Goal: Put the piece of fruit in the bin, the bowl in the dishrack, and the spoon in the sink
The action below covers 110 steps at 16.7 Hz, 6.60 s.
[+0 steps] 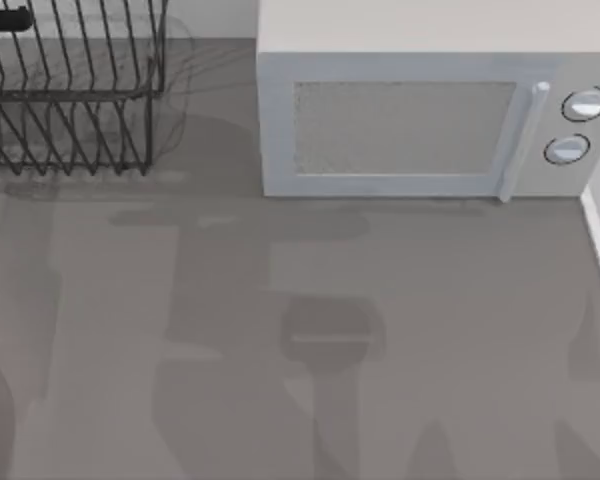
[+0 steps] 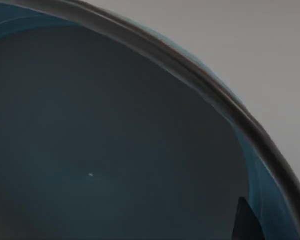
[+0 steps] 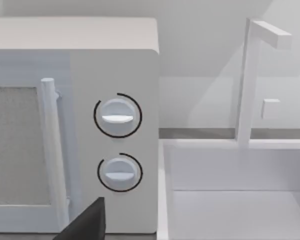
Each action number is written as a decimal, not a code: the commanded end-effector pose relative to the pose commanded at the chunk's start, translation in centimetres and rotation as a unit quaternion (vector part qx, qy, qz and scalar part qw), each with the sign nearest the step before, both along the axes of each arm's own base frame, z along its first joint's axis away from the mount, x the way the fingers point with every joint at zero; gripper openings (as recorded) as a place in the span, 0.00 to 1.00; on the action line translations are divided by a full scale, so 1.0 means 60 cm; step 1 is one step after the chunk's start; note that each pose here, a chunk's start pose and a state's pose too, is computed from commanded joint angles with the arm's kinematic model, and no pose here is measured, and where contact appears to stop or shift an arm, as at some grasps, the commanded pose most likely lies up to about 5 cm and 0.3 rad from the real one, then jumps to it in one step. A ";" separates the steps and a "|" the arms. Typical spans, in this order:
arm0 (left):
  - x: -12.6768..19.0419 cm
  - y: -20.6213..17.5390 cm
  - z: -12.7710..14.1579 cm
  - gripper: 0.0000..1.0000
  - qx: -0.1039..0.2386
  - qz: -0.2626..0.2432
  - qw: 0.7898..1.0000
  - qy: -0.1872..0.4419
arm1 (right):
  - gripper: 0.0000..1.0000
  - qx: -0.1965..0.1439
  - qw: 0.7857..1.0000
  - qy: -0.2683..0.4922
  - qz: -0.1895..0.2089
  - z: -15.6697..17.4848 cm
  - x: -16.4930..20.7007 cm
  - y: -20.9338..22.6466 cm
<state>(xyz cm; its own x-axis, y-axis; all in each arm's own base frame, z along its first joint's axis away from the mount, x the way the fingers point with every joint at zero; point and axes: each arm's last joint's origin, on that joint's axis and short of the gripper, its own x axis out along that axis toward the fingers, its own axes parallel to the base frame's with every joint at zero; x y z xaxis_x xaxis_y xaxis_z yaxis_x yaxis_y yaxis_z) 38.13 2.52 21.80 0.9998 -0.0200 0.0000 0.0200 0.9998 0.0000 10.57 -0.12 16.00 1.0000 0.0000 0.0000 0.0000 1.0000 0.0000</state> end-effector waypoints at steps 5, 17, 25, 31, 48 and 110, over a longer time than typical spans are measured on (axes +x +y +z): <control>0.000 0.000 0.000 0.45 0.000 0.000 1.000 0.000 | 1.00 0.000 1.000 0.000 0.000 0.000 0.000 0.000; 0.000 0.000 0.000 1.00 0.000 0.000 1.000 0.000 | 1.00 0.000 1.000 0.000 0.000 0.000 0.000 0.000; -0.021 -0.003 0.015 1.00 -0.002 0.000 1.000 0.001 | 1.00 0.000 1.000 0.000 0.000 0.000 0.000 0.000; -0.161 -0.019 0.075 1.00 -0.003 0.003 1.000 -0.003 | 1.00 0.000 1.000 0.000 0.000 0.000 0.000 0.000; -0.459 -0.044 -0.097 1.00 0.000 0.010 1.000 0.000 | 1.00 0.000 1.000 0.000 0.000 0.000 0.000 0.000; -0.459 -0.044 -0.097 1.00 0.000 0.010 1.000 0.000 | 0.55 -0.487 0.513 0.510 0.490 -0.112 0.160 -0.191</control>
